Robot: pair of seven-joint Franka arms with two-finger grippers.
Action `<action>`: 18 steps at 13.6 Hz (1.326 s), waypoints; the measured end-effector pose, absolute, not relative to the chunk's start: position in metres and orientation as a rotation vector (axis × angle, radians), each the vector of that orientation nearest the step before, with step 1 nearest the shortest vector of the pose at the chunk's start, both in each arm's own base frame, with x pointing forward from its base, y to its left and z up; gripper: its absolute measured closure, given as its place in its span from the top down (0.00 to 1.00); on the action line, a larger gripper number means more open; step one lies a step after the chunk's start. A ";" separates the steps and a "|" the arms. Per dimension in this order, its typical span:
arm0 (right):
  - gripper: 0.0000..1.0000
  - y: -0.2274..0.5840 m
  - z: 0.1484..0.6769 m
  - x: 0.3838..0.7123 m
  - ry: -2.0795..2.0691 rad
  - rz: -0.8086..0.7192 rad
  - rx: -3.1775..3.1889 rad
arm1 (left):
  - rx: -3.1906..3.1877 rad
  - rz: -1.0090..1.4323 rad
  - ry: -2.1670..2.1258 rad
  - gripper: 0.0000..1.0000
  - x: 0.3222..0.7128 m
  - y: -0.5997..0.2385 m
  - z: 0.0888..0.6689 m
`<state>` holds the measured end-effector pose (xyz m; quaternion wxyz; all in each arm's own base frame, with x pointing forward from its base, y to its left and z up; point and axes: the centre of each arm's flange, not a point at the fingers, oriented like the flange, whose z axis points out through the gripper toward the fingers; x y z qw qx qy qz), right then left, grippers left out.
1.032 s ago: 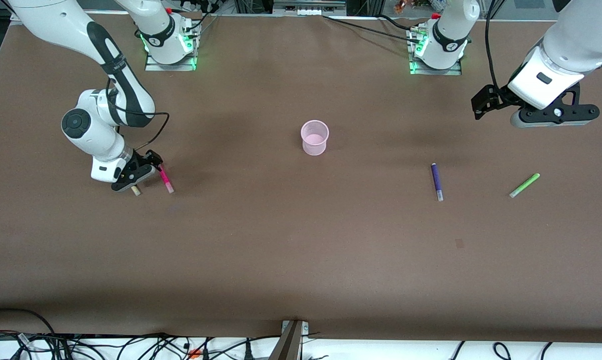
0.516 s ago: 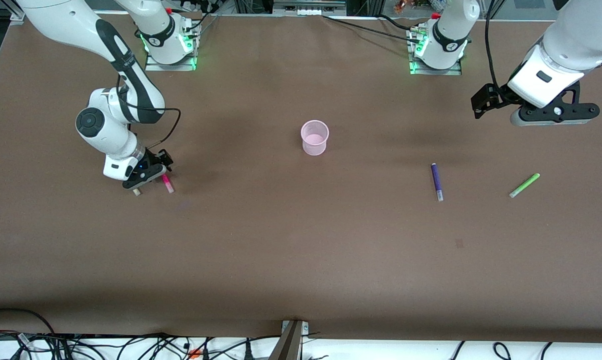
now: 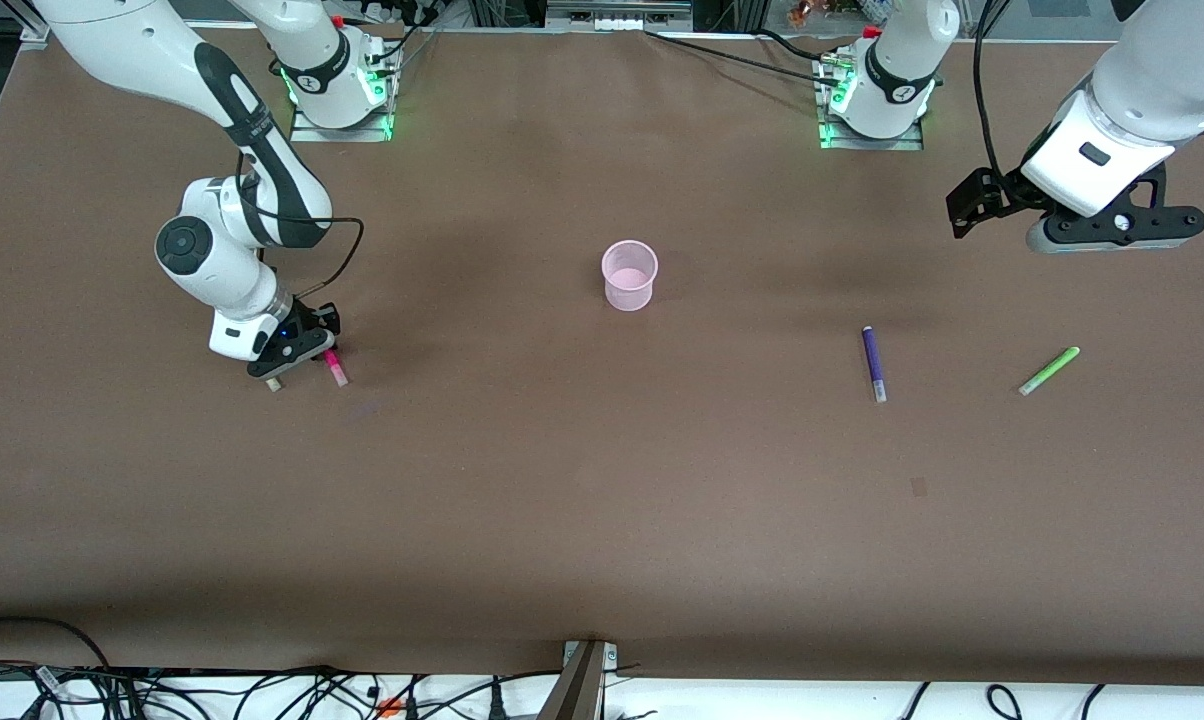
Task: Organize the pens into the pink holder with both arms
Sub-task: 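Lift the pink marker and carry it toward the pink mesh cup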
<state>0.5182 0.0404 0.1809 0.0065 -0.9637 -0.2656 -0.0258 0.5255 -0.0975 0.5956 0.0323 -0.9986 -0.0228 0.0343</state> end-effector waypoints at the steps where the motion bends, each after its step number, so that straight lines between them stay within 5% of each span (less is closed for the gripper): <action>1: 0.17 0.040 0.182 0.519 -0.828 -0.090 -3.017 | -3.074 0.106 -0.072 1.00 0.526 -0.097 0.596; 8: 0.17 0.090 0.256 0.557 -0.901 -0.290 -2.982 | -3.073 0.115 -0.081 1.00 0.525 -0.094 0.595; 14: 0.17 0.198 0.445 0.617 -1.240 -0.048 -3.036 | -3.073 0.116 -0.089 1.00 0.526 -0.091 0.595; 18: 0.17 0.321 0.443 0.606 -1.481 -0.102 -2.959 | -3.072 0.137 -0.086 1.00 0.529 -0.091 0.588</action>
